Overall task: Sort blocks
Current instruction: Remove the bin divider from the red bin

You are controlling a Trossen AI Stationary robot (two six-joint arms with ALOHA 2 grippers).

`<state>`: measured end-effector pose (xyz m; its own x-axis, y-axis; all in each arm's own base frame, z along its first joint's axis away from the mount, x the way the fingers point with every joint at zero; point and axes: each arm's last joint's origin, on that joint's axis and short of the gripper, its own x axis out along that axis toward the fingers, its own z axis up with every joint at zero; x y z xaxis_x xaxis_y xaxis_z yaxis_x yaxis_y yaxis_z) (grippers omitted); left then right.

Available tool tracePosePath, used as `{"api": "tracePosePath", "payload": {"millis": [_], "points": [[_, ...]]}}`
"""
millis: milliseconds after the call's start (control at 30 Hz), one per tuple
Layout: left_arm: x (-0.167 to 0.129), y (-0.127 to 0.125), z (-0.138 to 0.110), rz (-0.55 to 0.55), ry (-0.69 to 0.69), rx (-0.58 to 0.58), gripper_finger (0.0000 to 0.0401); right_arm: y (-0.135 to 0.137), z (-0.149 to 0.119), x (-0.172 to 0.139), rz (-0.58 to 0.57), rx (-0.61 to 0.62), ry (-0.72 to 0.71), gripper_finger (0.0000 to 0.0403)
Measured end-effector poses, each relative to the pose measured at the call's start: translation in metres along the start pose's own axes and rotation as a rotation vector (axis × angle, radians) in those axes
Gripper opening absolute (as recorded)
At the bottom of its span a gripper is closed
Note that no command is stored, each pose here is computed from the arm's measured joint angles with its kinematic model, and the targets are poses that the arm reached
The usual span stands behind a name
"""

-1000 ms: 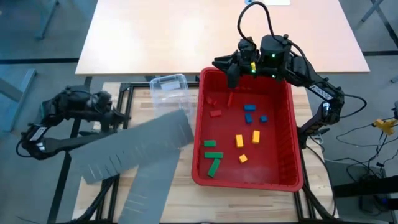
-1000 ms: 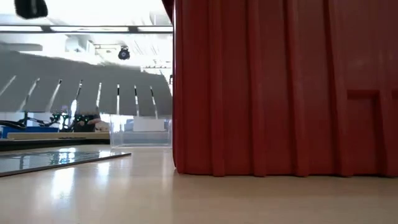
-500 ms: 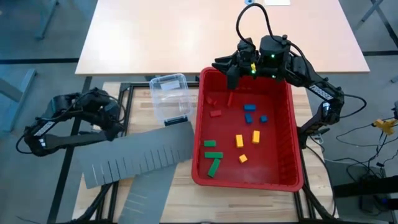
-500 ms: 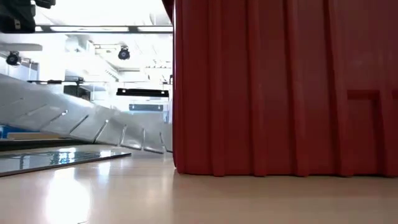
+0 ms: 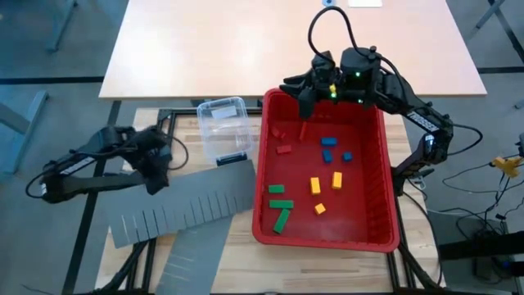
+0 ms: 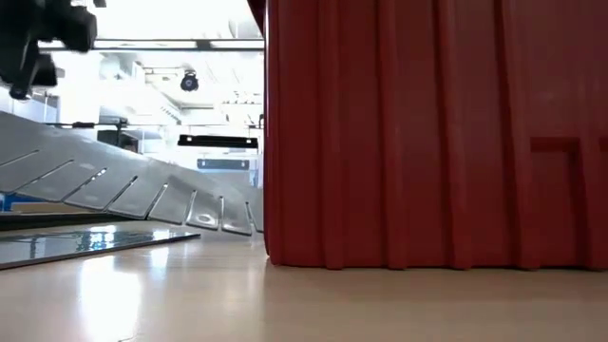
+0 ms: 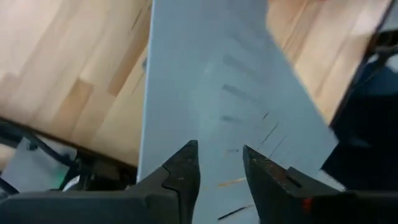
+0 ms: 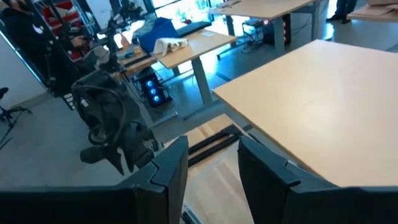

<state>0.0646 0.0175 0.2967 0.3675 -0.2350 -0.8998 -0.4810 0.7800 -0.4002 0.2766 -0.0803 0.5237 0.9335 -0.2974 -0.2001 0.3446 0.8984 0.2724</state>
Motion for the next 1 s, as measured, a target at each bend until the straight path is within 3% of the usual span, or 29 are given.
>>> {"api": "tracePosePath", "payload": {"millis": [233, 633, 833, 1000], "points": [[0.032, 0.016, -0.003, 0.120, 0.085, -0.043, 0.0118, -0.001, -0.003, 0.000, -0.008, -0.001, 0.028, 0.0128], [0.020, 0.011, 0.009, 0.184, 0.019, -0.077, 0.0095, -0.001, -0.003, 0.000, -0.010, -0.014, 0.031, 0.0134], [0.007, 0.005, 0.020, 0.228, -0.026, -0.073, 0.0130, -0.002, -0.003, 0.000, -0.013, -0.013, 0.030, 0.0144], [0.021, 0.009, 0.028, 0.261, 0.112, -0.086, 0.0173, -0.002, -0.003, 0.000, -0.013, -0.013, 0.030, 0.0149]]}}
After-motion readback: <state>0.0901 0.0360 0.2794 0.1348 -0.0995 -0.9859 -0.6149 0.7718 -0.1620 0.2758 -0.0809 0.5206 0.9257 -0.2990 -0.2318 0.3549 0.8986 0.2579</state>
